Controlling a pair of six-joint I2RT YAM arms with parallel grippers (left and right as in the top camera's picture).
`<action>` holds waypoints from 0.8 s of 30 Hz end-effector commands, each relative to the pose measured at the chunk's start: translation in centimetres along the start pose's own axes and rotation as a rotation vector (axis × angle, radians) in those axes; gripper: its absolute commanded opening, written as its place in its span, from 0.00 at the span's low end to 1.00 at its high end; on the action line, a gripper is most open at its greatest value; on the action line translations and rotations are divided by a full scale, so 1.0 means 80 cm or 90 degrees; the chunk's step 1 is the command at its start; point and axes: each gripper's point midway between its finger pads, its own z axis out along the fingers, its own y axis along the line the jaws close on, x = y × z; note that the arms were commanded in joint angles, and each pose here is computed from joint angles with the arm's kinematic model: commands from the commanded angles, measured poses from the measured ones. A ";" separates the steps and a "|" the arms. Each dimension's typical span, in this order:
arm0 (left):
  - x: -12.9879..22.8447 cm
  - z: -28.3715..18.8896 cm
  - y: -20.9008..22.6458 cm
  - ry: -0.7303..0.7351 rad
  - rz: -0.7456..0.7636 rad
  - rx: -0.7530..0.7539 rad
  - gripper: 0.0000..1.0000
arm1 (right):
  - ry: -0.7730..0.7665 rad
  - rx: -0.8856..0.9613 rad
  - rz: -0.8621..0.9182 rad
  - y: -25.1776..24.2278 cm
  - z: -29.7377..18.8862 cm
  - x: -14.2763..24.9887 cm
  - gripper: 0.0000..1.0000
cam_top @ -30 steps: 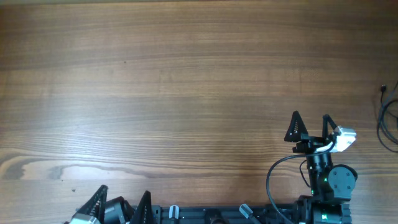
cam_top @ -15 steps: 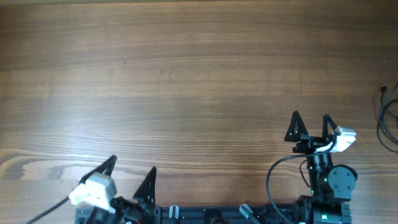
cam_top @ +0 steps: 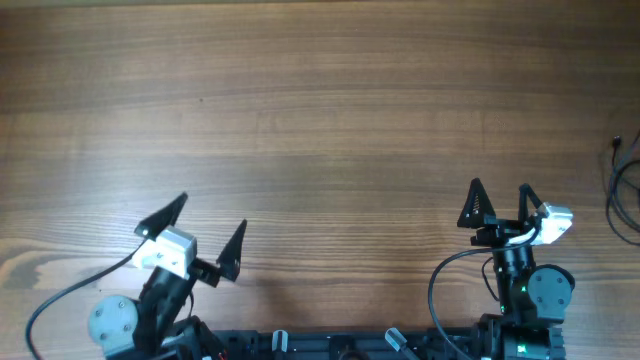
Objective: Untangle cables
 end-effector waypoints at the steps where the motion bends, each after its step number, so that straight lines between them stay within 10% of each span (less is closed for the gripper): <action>1: 0.009 0.016 -0.002 -0.058 0.032 0.029 1.00 | -0.013 0.003 0.006 0.000 -0.001 -0.006 0.99; 13: 0.020 0.009 0.094 -0.120 -0.155 -0.270 1.00 | -0.013 0.003 0.006 0.000 -0.001 -0.006 1.00; 24: 0.057 0.012 0.107 -0.110 -0.173 -0.304 1.00 | -0.013 0.003 0.006 0.000 -0.001 -0.006 1.00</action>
